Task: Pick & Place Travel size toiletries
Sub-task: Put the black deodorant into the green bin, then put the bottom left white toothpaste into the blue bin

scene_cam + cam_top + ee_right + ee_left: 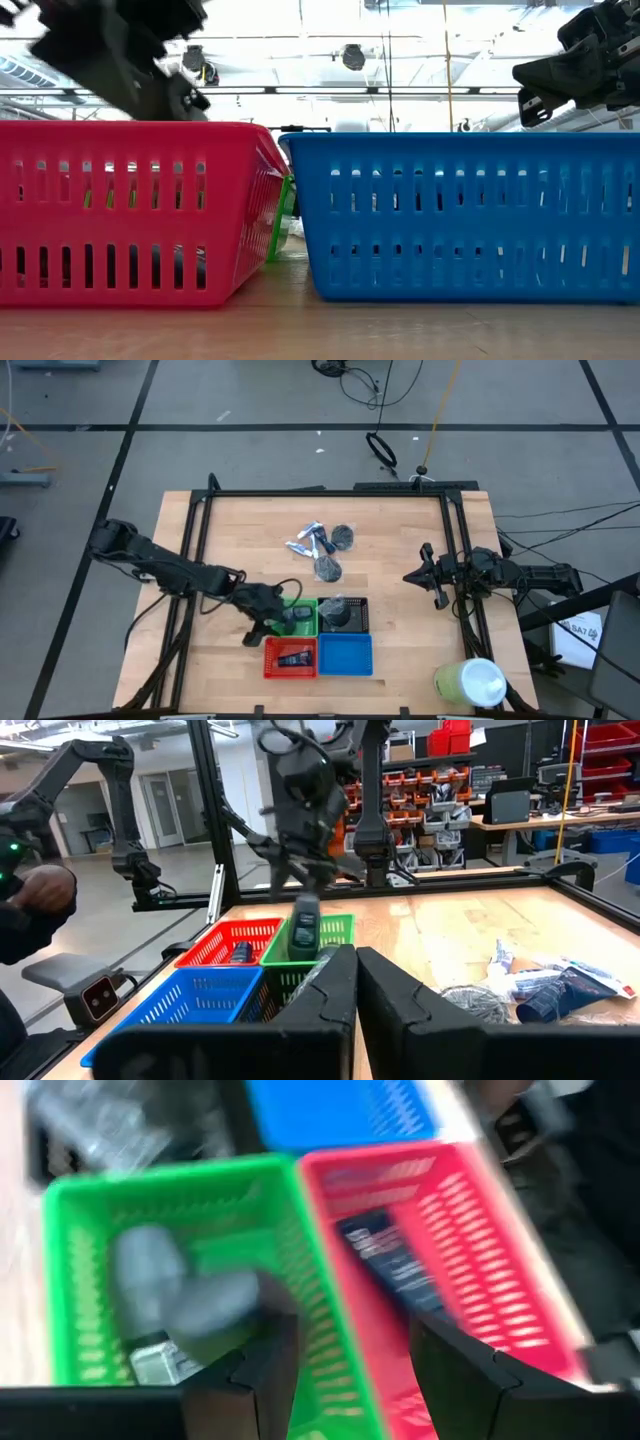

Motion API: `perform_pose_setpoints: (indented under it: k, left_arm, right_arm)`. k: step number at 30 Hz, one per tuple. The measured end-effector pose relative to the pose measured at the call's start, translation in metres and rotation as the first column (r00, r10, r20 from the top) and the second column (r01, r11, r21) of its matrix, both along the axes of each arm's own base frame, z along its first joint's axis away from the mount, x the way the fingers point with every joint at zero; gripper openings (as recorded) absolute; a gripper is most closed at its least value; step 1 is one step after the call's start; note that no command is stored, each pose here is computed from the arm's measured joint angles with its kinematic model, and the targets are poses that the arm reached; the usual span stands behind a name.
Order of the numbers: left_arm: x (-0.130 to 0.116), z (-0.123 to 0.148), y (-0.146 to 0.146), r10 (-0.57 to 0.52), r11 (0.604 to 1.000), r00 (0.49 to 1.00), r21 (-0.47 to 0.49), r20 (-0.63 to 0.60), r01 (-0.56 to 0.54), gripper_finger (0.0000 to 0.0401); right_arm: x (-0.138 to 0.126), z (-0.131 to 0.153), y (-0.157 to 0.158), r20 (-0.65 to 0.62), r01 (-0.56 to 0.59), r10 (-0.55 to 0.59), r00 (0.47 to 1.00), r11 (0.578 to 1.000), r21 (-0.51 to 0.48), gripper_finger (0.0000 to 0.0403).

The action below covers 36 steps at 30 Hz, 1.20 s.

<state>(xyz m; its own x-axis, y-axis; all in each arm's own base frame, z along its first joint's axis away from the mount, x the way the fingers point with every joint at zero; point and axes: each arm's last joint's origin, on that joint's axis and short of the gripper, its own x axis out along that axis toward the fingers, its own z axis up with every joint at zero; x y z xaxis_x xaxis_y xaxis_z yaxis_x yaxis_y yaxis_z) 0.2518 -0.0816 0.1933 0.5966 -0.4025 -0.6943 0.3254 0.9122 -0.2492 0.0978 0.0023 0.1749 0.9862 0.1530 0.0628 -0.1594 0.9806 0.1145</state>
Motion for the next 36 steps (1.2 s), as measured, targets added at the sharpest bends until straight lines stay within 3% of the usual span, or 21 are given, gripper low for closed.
perform_pose_setpoints:
  k: [8, 13, 22, 30, 36]
  left_arm:
    - [0.017, -0.025, 0.023, 0.103, 0.995, 0.992, 0.019, -0.075, -0.102, 0.0184]
    - [0.018, -0.023, 0.032, 0.147, 0.989, 0.986, 0.009, -0.083, -0.146, 0.0184]
    - [0.007, 0.01, 0.039, 0.181, 0.983, 0.982, 0.006, 0.053, -0.182, 0.0184]
    - [-0.005, 0.032, 0.044, 0.126, 0.976, 0.971, 0.148, 0.201, -0.157, 0.0184]
    - [-0.003, 0.038, 0.068, 0.186, 0.955, 0.948, 0.18, 0.258, -0.236, 0.0184]
  right_arm:
    - [0.0, 0.0, 0.0, 0.0, 0.0, 0.0, 1.0, 1.0, 0.0, 0.0]
    - [0.0, 0.0, 0.0, 0.0, 0.0, 0.0, 1.0, 1.0, 0.0, 0.0]
    - [0.0, 0.0, 0.0, 0.0, 0.0, 0.0, 1.0, 1.0, 0.0, 0.0]
    - [0.0, 0.0, 0.0, 0.0, 0.0, 0.0, 1.0, 1.0, 0.0, 0.0]
    - [0.0, 0.0, 0.0, 0.0, 0.0, 0.0, 1.0, 1.0, 0.0, 0.0]
